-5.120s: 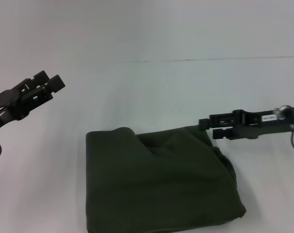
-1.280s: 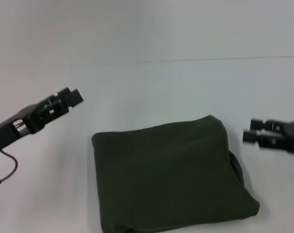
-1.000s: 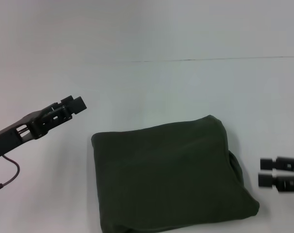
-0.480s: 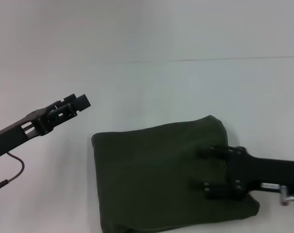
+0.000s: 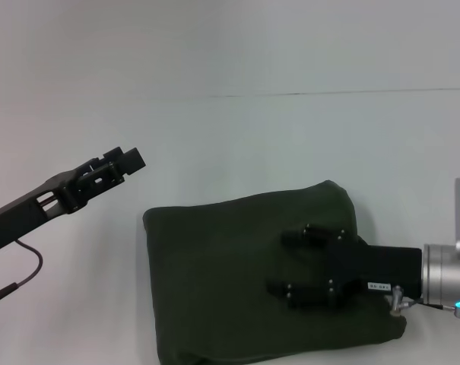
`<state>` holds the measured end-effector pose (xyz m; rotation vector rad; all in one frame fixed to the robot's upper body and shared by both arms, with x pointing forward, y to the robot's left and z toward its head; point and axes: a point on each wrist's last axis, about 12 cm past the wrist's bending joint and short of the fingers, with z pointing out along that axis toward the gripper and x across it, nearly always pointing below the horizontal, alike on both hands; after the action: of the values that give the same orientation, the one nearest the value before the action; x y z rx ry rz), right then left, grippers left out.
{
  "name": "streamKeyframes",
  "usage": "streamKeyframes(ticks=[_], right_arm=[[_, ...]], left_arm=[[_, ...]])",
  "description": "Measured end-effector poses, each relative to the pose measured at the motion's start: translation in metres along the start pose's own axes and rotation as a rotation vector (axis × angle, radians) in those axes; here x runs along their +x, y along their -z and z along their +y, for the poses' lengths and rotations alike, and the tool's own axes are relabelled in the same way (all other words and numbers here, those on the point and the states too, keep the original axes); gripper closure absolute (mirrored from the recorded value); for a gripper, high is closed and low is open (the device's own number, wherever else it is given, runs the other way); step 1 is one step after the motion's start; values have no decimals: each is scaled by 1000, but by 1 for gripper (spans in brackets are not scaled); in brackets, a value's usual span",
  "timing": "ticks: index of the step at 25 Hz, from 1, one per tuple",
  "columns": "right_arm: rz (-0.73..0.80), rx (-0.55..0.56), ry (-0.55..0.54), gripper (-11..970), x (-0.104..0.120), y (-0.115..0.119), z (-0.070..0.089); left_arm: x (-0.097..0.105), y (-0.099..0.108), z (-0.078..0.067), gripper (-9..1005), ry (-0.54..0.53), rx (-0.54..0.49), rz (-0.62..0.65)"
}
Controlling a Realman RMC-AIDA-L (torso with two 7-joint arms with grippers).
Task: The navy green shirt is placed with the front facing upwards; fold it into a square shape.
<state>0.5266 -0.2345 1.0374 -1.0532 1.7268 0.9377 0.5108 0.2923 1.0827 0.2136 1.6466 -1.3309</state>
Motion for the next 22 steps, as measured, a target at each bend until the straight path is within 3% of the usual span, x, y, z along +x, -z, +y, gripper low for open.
streamKeyframes(ticks=[11,22], right_arm=[[67,10,-23,34,17,6,6],[1,-27,1,34,7,14,8]], left_arm=[[-1,-2,0,75,-2,3,1],[-2,-4,0,74,-3,6,0]])
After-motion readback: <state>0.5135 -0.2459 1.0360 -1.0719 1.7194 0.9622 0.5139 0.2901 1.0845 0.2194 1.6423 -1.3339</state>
